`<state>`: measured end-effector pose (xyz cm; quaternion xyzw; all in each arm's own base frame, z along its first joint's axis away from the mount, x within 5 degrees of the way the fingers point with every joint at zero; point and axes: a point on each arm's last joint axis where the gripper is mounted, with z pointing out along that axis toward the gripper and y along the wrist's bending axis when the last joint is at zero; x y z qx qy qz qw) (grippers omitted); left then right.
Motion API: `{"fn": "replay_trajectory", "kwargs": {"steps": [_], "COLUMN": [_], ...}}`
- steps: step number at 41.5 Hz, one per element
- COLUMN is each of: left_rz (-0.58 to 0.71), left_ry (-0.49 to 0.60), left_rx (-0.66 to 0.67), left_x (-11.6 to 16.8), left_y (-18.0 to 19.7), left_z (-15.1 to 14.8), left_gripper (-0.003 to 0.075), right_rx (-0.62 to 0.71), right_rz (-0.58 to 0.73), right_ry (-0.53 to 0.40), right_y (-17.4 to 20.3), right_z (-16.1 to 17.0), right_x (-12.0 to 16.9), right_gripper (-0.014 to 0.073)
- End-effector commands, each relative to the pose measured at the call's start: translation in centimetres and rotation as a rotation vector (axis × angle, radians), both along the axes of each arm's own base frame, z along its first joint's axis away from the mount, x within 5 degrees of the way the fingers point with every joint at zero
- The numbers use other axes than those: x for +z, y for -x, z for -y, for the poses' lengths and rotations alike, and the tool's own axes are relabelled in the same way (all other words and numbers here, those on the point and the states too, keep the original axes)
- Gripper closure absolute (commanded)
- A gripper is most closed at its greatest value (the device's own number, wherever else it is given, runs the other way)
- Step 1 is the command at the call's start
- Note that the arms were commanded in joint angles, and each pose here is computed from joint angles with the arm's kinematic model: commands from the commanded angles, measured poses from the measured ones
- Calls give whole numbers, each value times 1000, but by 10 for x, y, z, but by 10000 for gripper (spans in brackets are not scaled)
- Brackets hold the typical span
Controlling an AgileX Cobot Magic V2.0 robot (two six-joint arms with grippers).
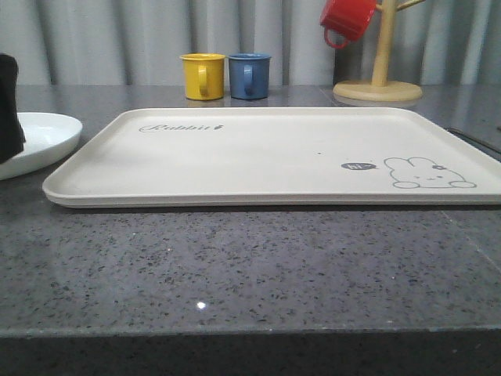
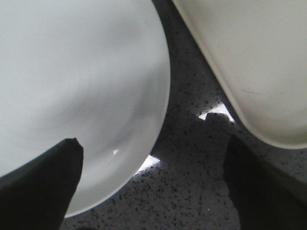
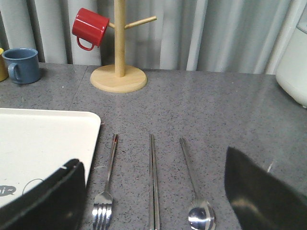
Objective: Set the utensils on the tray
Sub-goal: 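Grasp the white plate rim with the left gripper and lift it, then lower the white plate onto the tray and open the left gripper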
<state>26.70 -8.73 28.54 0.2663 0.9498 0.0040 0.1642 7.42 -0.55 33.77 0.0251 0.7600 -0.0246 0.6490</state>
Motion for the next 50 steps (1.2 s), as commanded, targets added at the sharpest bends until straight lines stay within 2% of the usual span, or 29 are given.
{"fn": "replay_trajectory", "kwargs": {"steps": [1, 8, 15, 19, 26, 28, 33, 40, 44, 50], "left_rz": [38, -4, -4, -4, -3, -3, 6, 134, 230, 346], "left_ry": [3, -17, -17, -18, -20, -20, -34, -19, -16, 14], "left_rx": [-12, -14, -14, -15, -15, -15, -23, -71, -131, -248], "left_x": [5, -9, -10, -10, -10, -10, -5, 36, 67, 96], "left_y": [-9, -16, -17, -17, -17, -17, -19, -20, -18, -7], "left_z": [4, 7, 7, 7, 7, 7, 7, 21, 37, 71], "left_gripper": [209, 285, 382, 478, 707, 737, 739, 739, 739, 739], "right_rx": [-2, -2, -2, -2, -2, -2, -2, -2, -2, -2], "right_rz": [96, 96, 96, 96, 96, 96, 96, 96, 96, 96], "right_ry": [14, 14, 14, 14, 14, 14, 14, 14, 14, 14], "right_y": [-1, -1, -1, -1, -1, -1, -1, -1, -1, -1], "right_z": [0, 0, 0, 0, 0, 0, 0, 0, 0, 0], "right_x": [17, 17, 17, 17, 17, 17, 17, 17, 17, 17], "right_gripper": [-20, -20, -20, -20, -20, -20, -20, -20, -20, -20]}}
